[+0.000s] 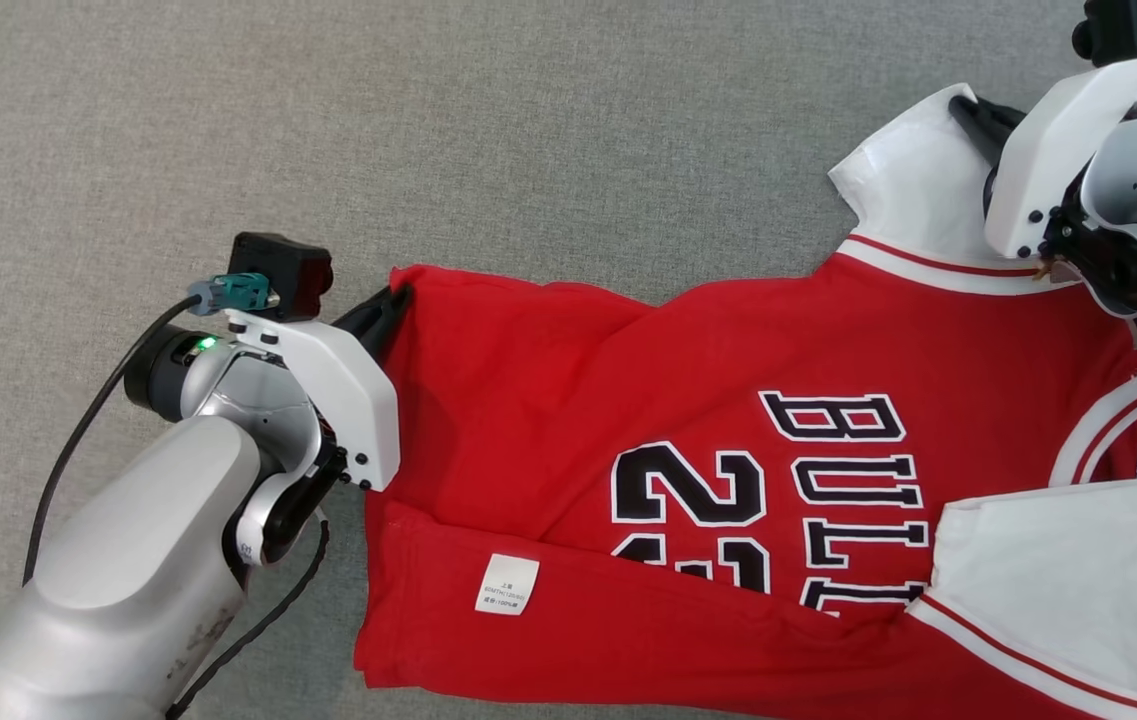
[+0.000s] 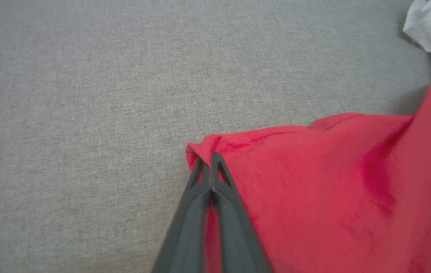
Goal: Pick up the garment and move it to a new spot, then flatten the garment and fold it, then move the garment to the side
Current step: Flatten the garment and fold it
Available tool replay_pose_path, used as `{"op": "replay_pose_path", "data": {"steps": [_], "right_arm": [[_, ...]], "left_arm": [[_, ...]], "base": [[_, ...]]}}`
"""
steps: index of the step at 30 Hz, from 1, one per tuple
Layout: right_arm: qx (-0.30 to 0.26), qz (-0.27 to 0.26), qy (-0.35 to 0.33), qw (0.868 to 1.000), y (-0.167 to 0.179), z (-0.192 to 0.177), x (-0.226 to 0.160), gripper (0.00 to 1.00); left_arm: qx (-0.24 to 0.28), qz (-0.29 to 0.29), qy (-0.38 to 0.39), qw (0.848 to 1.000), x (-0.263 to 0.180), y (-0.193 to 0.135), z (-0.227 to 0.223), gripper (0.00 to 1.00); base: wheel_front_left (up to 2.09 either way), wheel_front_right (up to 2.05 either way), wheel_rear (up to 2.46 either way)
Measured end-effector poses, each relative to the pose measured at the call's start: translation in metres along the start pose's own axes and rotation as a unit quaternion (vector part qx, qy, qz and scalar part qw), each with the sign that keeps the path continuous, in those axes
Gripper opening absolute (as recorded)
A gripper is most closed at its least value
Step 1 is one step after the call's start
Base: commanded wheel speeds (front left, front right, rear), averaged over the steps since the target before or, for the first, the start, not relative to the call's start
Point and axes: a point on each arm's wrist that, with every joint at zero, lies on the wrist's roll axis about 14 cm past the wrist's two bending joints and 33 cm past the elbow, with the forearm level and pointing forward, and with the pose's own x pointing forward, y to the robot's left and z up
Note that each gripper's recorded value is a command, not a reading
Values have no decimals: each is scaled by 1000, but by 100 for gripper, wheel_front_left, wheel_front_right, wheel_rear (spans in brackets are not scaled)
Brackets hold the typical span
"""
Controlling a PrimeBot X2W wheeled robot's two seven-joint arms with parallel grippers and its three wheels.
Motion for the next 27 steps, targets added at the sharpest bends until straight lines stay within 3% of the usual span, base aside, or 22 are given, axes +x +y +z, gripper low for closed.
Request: {"op": "replay_pose_path", "data": {"steps": [16, 27], "right_arm": [[18, -24, -94, 995, -16, 40, -37, 0], [43, -11, -42, 998, -1, 25, -77, 0]], "left_arm": [[-10, 18, -22, 1000, -14, 11, 9, 0], [-22, -24, 48, 998, -38, 5, 8, 0]], "base": [[0, 0, 0], [0, 0, 0]]}}
